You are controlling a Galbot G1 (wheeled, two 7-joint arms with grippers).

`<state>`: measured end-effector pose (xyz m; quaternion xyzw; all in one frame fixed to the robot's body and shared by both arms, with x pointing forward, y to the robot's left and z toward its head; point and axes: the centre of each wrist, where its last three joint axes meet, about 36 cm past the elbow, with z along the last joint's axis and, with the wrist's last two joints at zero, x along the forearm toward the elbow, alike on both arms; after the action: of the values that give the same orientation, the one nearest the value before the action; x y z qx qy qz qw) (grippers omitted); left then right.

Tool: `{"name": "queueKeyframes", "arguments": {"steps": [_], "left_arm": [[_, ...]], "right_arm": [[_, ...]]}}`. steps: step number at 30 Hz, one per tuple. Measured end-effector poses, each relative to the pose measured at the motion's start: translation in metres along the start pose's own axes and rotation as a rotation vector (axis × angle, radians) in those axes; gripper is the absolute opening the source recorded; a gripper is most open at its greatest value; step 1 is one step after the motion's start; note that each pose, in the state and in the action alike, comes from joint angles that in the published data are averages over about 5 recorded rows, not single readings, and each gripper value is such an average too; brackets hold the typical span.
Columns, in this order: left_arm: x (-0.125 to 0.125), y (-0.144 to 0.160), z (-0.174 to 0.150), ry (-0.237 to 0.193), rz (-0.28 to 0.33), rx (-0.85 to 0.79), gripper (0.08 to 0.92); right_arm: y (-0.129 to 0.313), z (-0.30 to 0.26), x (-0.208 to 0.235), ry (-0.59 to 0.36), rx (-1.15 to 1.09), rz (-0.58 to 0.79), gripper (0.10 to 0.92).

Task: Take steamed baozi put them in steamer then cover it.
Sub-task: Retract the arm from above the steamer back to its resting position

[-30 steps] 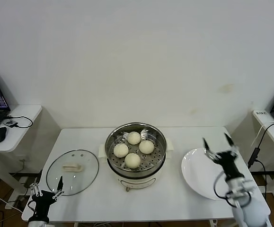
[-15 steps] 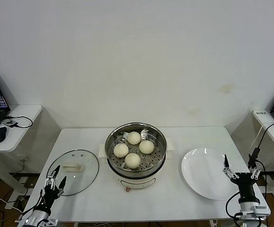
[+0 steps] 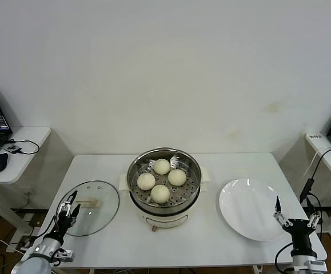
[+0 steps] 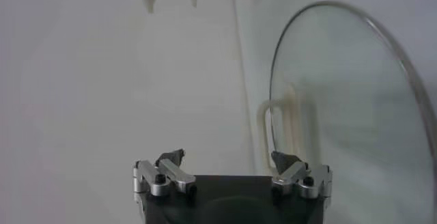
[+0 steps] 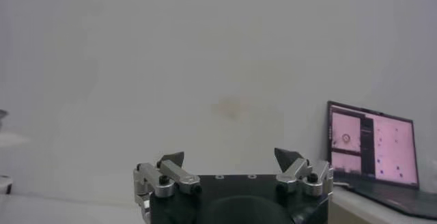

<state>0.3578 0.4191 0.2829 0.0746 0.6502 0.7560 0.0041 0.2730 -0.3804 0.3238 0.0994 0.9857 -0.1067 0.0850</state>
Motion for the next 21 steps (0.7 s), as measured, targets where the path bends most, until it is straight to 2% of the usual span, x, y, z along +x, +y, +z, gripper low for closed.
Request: {"name": "queueKeyframes", "arguments": {"steps": [21], "left_arm": [[-0.041, -0.013, 0.002, 0.002, 0.016, -0.006, 0.823]], "right_arm": [[-0.001, 0.007, 0.012, 0.019, 0.015, 0.014, 0.823]]}}
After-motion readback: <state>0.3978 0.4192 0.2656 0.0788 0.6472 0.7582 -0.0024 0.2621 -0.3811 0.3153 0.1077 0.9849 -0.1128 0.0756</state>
